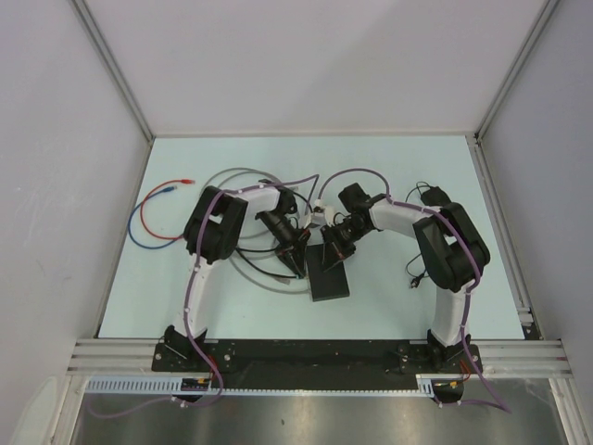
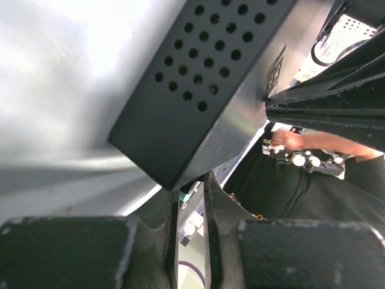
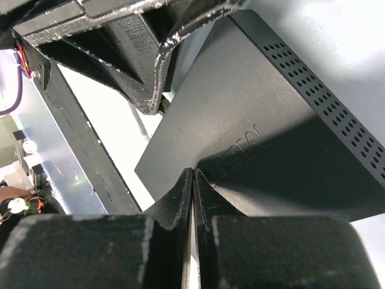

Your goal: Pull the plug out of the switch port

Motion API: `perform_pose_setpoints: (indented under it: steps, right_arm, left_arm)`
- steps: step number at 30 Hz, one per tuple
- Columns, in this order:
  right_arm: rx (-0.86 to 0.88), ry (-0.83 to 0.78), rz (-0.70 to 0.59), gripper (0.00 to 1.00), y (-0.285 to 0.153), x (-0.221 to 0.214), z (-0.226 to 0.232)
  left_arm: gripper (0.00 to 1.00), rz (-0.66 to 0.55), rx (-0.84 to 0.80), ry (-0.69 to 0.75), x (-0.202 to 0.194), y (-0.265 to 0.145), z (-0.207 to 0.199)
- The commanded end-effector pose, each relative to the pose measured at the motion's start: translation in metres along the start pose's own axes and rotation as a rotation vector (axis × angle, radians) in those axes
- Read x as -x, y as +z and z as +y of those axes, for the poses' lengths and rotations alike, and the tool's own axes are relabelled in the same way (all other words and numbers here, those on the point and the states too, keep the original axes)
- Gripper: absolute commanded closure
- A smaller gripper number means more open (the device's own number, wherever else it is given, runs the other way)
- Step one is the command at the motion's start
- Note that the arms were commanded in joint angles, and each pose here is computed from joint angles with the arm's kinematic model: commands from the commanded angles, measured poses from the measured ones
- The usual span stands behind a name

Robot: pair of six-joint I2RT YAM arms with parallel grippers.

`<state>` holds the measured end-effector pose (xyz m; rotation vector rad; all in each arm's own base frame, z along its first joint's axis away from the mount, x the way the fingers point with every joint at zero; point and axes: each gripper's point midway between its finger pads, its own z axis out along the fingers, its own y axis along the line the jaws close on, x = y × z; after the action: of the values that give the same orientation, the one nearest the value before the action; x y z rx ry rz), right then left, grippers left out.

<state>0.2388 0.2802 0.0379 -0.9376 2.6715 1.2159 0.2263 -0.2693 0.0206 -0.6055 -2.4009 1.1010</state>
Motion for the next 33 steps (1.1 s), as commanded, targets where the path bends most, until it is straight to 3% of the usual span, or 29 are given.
perform_pose_setpoints:
  steps: [1,3,6,10,11,15,19,23,25,33]
  right_arm:
    - [-0.203,0.040,0.133,0.96,0.010,-0.043,-0.054]
    - [-0.206,0.049,0.131,0.95,0.009,-0.043,-0.055]
    - [-0.206,0.052,0.128,0.96,0.010,-0.042,-0.056]
    - [-0.223,0.037,0.127,0.96,0.009,-0.041,-0.054]
    - [-0.230,0.037,0.130,0.96,0.008,-0.042,-0.056]
    - [-0.235,0.034,0.132,0.96,0.008,-0.042,-0.056]
    - [-0.248,0.027,0.135,0.96,0.007,-0.042,-0.056]
    - [-0.261,0.023,0.144,0.96,0.008,-0.044,-0.058]
    - [-0.258,0.023,0.142,0.96,0.008,-0.043,-0.057]
    - [-0.255,0.012,0.157,0.96,0.009,-0.046,-0.057]
  left_arm:
    - [1.00,0.115,0.371,0.004,-0.035,-0.012,0.086]
    - [1.00,0.139,0.237,-0.027,-0.059,0.006,0.073]
    - [1.00,0.111,0.104,-0.053,-0.060,0.024,0.065]
    - [1.00,0.078,0.238,-0.085,-0.012,0.005,0.074]
    - [1.00,0.013,0.290,-0.042,0.014,-0.009,0.072]
    - [1.00,-0.065,0.502,0.046,0.052,-0.034,0.089]
    - [1.00,-0.029,0.501,0.004,0.038,-0.029,0.101]
    - [1.00,0.023,0.349,-0.119,-0.027,-0.004,0.102]
    - [1.00,0.034,0.376,-0.134,-0.038,0.000,0.110]
    - [1.00,-0.084,0.578,-0.007,0.024,-0.046,0.120]
